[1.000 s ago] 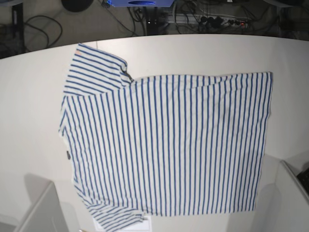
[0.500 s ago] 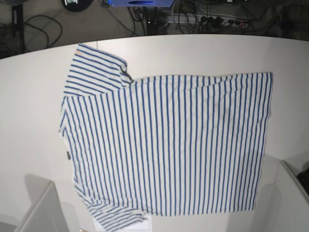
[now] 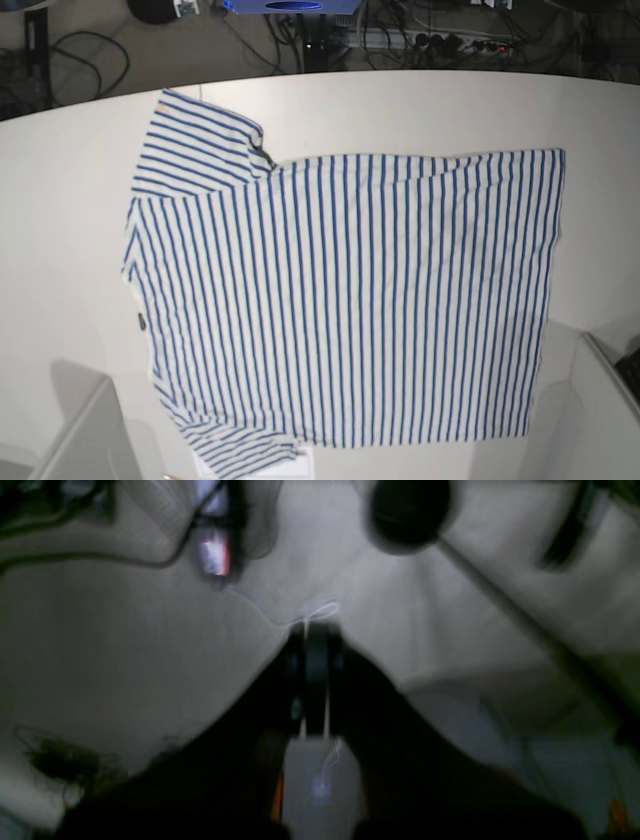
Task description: Fold the T-shirt properly
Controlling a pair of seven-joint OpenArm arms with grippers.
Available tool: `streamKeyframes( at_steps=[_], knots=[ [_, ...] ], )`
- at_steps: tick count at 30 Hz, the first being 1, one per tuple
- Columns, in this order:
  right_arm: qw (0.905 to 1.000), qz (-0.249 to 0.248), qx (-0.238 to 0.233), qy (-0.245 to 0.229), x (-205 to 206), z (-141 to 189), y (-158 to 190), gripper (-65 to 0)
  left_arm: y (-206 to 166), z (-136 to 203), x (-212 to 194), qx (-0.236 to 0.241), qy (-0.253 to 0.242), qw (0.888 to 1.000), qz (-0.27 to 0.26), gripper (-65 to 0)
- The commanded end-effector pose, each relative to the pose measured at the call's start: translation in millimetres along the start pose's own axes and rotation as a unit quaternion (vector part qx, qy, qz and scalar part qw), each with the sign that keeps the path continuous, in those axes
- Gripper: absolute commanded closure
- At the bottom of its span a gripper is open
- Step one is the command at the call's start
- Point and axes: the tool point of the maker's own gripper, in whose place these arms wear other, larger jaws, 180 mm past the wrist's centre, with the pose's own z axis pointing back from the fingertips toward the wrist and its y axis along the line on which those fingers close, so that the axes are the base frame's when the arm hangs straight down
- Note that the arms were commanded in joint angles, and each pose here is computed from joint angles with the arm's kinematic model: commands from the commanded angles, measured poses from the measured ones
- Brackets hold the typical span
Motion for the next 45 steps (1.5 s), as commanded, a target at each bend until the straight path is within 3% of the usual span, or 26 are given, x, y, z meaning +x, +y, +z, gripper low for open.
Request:
streamKeyframes(
  at_steps=[1, 5, 9, 16, 22, 25, 27, 31, 36, 41, 45],
  knots=[
    [0.9997, 0.009, -0.002, 0.023, -18.8, -9.1, -0.5, 0.0, 0.8, -5.8, -12.5, 0.0, 0.014, 1.0, -0.007, 0.0],
    [0.9974, 0.024, 0.012, 0.067, -33.4, -55.1, 13.0, 0.0, 22.9, -48.5, -49.2, 0.031, 0.092, 0.995, -0.024, 0.0],
    [0.9979, 0.022, 0.012, 0.06, -37.4, -88.7, 10.6, 0.0, 34.6, -74.0, -76.5, 0.057, 0.139, 0.987, -0.05, 0.0],
    [0.9995, 0.018, 0.015, -0.019, -17.9, -101.3, 11.2, 0.0, 26.6, -84.0, -84.0, 0.066, 0.093, 0.988, -0.103, 0.0],
    [0.9996, 0.014, 0.015, 0.019, -37.6, -100.1, 12.1, 0.0, -9.2, -81.2, -83.6, 0.021, 0.061, 0.994, -0.092, 0.0],
    [0.9991, 0.019, 0.014, 0.036, -58.6, -95.3, 11.0, 0.0, -8.9, -69.3, -81.8, 0.003, 0.04, 0.995, -0.096, 0.0],
    [0.9988, 0.018, 0.018, 0.041, -70.4, -88.4, 16.1, 0.0, -12.6, -59.2, -85.9, -0.009, 0.043, 0.995, -0.095, 0.0],
    [0.9993, 0.021, 0.028, 0.013, -66.2, -51.8, 29.6, 0.0, -1.5, -30.9, -70.7, 0.018, 0.022, 0.998, -0.059, 0.0],
    [0.9977, 0.019, 0.03, -0.057, -7.7, 28.2, 31.7, 0.0, 13.9, 26.2, 10.0, 0.043, -0.075, 0.996, -0.036, 0.0],
    [0.9907, -0.021, -0.019, -0.133, 45.1, 95.4, -11.0, 0.0, 17.7, 96.4, 101.1, 0.046, -0.187, 0.981, -0.021, 0.0],
    [0.97, -0.035, -0.053, -0.235, 95.4, 140.0, -38.8, 0.0, 34.7, 140.8, 166.3, 0.076, -0.282, 0.956, -0.024, 0.0]
  ],
)
